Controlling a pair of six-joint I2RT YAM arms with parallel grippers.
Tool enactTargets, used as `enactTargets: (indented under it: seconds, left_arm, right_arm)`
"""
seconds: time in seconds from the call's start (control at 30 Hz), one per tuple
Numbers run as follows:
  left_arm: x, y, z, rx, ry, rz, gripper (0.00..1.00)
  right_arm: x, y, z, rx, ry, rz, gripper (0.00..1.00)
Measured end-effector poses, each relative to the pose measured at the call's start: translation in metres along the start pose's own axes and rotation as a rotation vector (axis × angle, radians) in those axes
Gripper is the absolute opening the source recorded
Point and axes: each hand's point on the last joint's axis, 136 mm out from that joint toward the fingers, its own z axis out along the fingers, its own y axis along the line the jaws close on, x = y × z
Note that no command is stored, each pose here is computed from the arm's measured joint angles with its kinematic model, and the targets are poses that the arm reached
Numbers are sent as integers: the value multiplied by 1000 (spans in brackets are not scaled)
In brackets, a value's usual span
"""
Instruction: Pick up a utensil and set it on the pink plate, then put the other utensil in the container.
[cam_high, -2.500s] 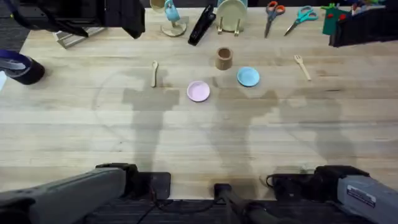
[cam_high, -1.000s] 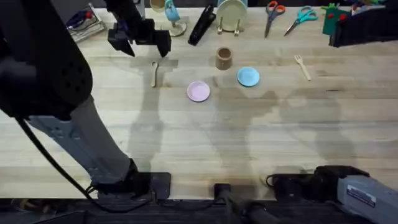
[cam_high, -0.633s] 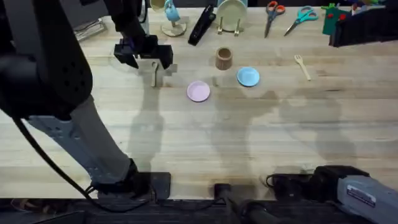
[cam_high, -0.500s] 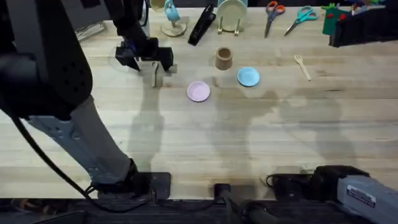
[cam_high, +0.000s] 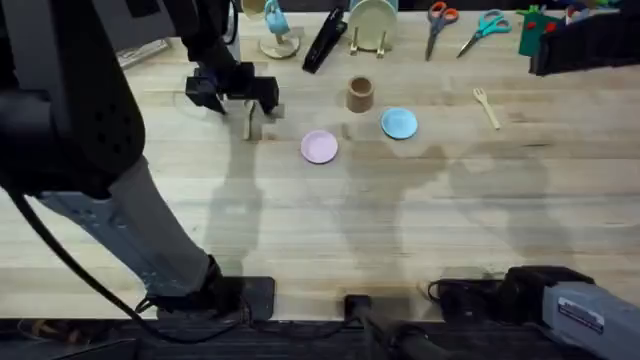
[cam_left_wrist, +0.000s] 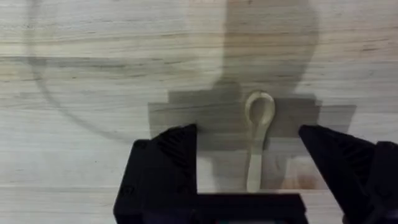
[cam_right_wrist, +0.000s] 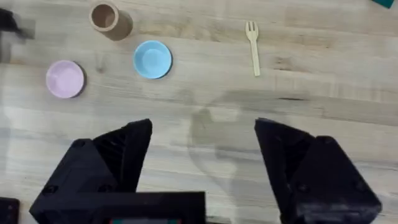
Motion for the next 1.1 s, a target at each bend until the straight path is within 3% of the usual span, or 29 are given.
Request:
enactTargets:
  seconds: [0.63,0.73,0.83,1.0,1.1]
  left_arm:
    - [8,0,-1,-2,34,-16,995]
    - [9,0,-1,-1,37,-17,948]
    - [11,-1,-1,1,47,-17,765]
    - [14,-5,-1,10,58,-10,119]
    - [14,-5,-3,11,57,-6,49]
  right_arm:
    - [0,0,0,0,0,0,996]
    - [0,0,0,0,0,0,996]
    - [0,0,0,0,0,0,996]
    - [0,0,0,0,0,0,996]
    - [0,0,0,0,0,0,996]
